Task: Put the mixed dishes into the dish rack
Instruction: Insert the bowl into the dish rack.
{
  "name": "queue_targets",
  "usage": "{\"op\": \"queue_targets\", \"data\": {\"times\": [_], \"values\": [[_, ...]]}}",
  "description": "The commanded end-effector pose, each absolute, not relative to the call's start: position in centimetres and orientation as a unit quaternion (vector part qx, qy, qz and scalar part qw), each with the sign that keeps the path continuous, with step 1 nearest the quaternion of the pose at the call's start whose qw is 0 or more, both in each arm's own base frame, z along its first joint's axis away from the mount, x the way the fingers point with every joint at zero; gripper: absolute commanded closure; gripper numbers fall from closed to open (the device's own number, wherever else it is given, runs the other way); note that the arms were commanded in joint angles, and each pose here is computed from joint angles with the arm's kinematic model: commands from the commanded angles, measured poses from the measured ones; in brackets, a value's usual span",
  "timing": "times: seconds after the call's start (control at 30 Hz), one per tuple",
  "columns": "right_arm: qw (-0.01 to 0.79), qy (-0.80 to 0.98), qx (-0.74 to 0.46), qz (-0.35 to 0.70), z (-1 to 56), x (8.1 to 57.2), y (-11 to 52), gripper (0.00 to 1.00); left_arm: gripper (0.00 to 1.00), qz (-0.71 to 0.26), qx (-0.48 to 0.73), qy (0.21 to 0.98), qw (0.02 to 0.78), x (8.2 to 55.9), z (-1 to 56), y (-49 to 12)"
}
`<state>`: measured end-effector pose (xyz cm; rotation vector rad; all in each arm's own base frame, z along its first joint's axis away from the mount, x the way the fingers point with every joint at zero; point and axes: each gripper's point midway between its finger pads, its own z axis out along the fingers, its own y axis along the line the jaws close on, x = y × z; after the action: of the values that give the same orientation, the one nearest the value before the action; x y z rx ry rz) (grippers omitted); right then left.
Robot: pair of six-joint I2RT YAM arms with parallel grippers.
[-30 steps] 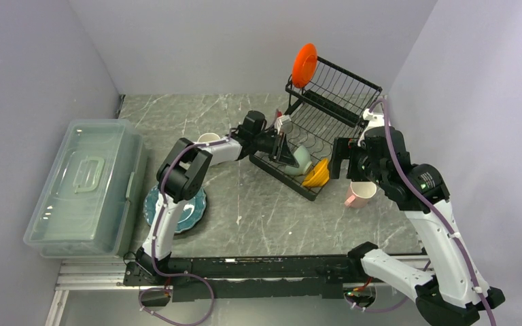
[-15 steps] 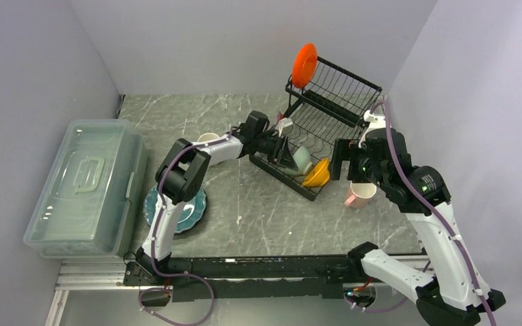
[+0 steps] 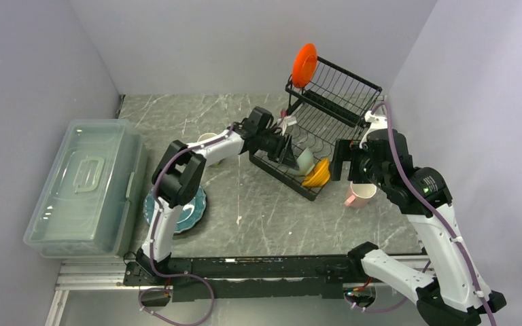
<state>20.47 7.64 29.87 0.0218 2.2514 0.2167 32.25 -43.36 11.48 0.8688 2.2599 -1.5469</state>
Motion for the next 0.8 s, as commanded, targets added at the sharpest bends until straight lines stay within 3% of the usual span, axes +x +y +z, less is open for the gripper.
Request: {"op": "queue_targets", "data": {"times": [0.0, 0.27, 0.77], "values": [[0.438, 0.894, 0.009, 0.095, 30.5, 20.4, 7.7, 0.00, 0.54, -0.529, 0.341, 0.755, 0.186, 32.4, 16.6, -43.6], [0.437, 0.894, 0.009, 0.097, 30.6, 20.4, 7.8, 0.00, 0.53, -0.507, 0.357, 0.759, 0.201, 32.3, 17.7, -43.5], [0.447, 0.890, 0.007, 0.090, 31.4, 20.7, 7.6, 0.00, 0.53, -0.354, 0.396, 0.800, 0.279, 32.6, 21.3, -39.7]]}}
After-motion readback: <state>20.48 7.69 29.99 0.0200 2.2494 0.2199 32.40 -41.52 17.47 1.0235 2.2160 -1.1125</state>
